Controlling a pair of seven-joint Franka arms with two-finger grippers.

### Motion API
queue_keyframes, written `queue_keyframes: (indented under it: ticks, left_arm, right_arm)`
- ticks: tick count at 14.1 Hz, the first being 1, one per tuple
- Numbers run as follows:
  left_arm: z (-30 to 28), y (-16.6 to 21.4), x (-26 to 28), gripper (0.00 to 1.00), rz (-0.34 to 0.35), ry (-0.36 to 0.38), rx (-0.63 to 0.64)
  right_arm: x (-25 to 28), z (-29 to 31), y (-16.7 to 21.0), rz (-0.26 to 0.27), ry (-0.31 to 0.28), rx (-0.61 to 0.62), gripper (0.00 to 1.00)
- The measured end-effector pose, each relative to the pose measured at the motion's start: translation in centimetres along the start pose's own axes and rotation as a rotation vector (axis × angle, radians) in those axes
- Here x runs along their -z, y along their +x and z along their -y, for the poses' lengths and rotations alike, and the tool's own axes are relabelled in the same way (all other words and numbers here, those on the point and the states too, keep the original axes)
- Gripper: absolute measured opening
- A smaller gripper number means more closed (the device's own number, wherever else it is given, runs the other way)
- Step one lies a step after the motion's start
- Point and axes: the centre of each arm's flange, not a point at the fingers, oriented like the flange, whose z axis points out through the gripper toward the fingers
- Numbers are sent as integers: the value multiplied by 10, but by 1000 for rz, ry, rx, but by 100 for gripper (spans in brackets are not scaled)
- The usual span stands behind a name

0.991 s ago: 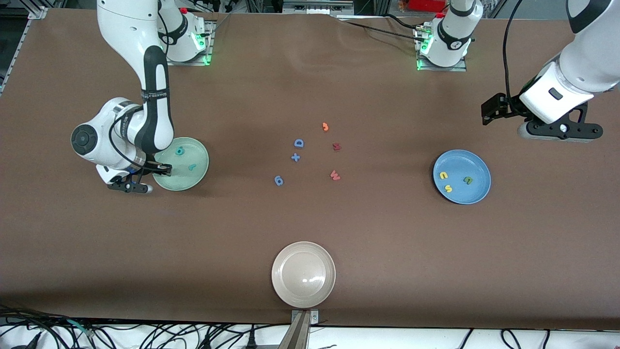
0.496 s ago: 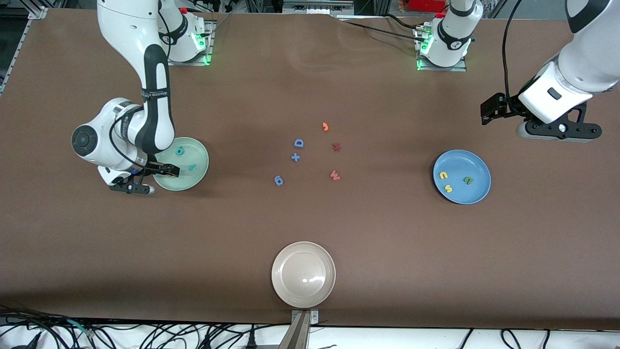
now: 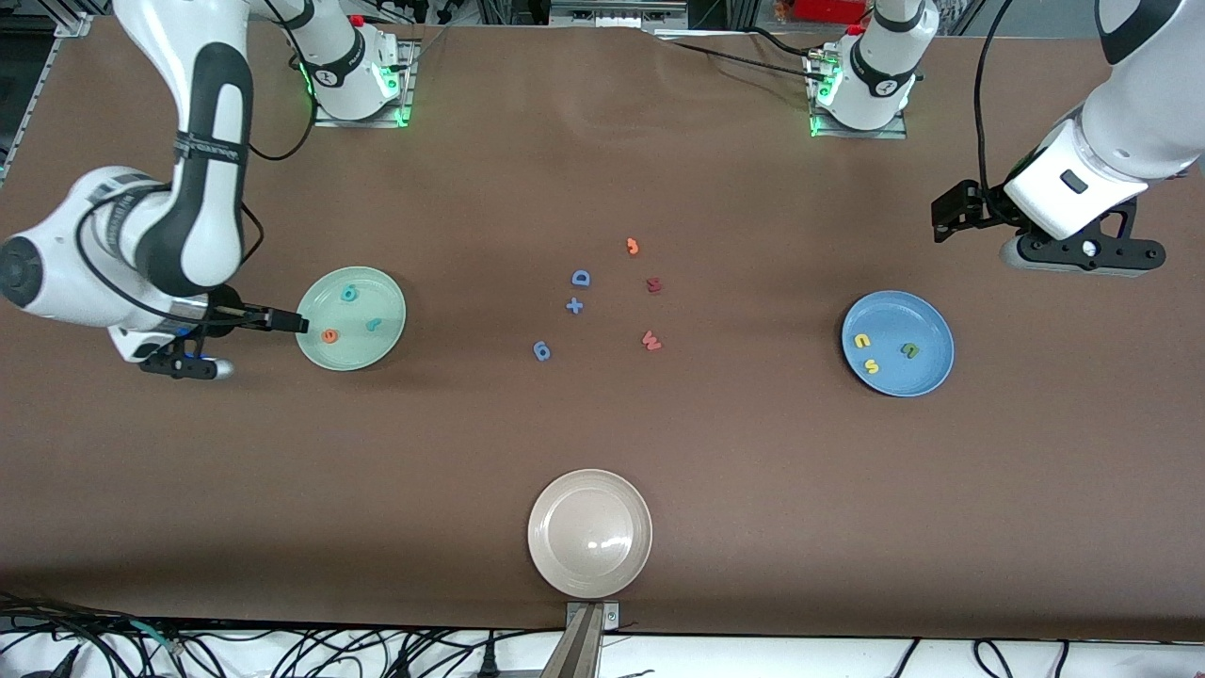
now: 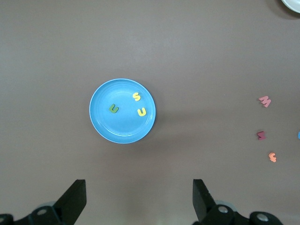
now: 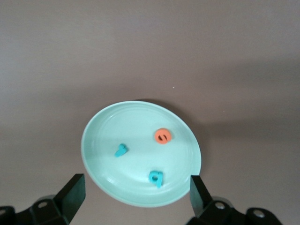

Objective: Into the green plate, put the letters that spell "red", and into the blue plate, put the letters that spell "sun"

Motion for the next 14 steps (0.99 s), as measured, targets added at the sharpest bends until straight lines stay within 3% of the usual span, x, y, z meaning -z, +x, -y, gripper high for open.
queue_keyframes:
  ticks: [6,12,14]
  left_arm:
    - [0,0,-1,100,1,0,0]
    - [0,0,-1,100,1,0,0]
    - [0,1,-1,100,2,0,0]
  right_arm:
    - [106,16,-8,8,-23,53,99]
    - [143,44,-10,-43,-43,103,99]
    - [152,58,-16,-63,-47,61,99]
